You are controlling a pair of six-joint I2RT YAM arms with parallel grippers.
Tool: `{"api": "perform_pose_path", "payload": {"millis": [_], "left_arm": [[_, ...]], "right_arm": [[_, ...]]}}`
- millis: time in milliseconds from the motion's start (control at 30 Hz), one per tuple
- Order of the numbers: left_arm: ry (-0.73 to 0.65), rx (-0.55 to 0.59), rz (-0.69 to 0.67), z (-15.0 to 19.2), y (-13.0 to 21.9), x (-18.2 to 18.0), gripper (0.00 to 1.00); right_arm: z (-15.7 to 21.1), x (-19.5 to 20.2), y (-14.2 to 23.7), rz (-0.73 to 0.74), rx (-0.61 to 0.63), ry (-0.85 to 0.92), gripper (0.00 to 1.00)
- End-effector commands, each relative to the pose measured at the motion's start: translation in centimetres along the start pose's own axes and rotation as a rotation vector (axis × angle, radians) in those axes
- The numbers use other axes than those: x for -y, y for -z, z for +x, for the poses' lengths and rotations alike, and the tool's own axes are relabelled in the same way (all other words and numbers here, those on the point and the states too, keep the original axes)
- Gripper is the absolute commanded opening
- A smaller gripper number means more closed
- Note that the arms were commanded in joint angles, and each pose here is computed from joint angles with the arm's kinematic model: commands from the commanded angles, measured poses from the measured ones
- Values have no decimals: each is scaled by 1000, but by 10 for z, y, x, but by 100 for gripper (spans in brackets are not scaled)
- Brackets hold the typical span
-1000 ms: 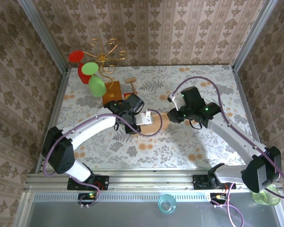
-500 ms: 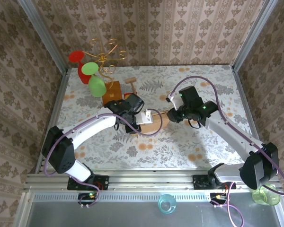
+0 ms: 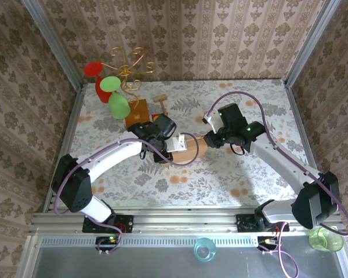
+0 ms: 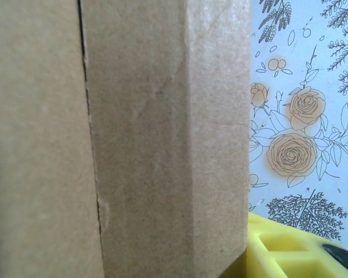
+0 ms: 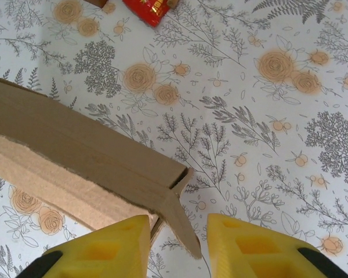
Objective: Fold the paper box
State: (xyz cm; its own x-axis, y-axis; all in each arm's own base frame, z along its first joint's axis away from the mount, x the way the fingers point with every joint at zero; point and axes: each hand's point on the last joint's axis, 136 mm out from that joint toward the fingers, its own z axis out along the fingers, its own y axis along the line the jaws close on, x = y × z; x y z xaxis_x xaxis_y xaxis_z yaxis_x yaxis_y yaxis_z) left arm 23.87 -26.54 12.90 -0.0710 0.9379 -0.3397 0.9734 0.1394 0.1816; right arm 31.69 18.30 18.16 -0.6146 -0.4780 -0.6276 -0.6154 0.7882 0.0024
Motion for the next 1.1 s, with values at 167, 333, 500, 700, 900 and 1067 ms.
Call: {"api": "perform_pose_path", "payload": {"millis": [167,333,500,700,900,1067], "left_arm": [[-10,-9,28,3,-5,1,44],[-11,-3,24,2,-4,1,44],[-6,-2,20,2,-4,-1,44],[9,4,-2,0,-3,-6,51],[29,10,-14,0,-3,-11,53],[35,6,-18,0,-3,-13,52]], "right_arm": [[-4,1,1,-3,5,6,26],[-4,2,-3,-4,-2,-3,15],[-3,3,-4,8,7,-22,8],[-8,2,1,5,43,-80,0],[-13,-2,7,-5,86,-158,0],[-13,-5,6,-20,92,-205,0]]}}
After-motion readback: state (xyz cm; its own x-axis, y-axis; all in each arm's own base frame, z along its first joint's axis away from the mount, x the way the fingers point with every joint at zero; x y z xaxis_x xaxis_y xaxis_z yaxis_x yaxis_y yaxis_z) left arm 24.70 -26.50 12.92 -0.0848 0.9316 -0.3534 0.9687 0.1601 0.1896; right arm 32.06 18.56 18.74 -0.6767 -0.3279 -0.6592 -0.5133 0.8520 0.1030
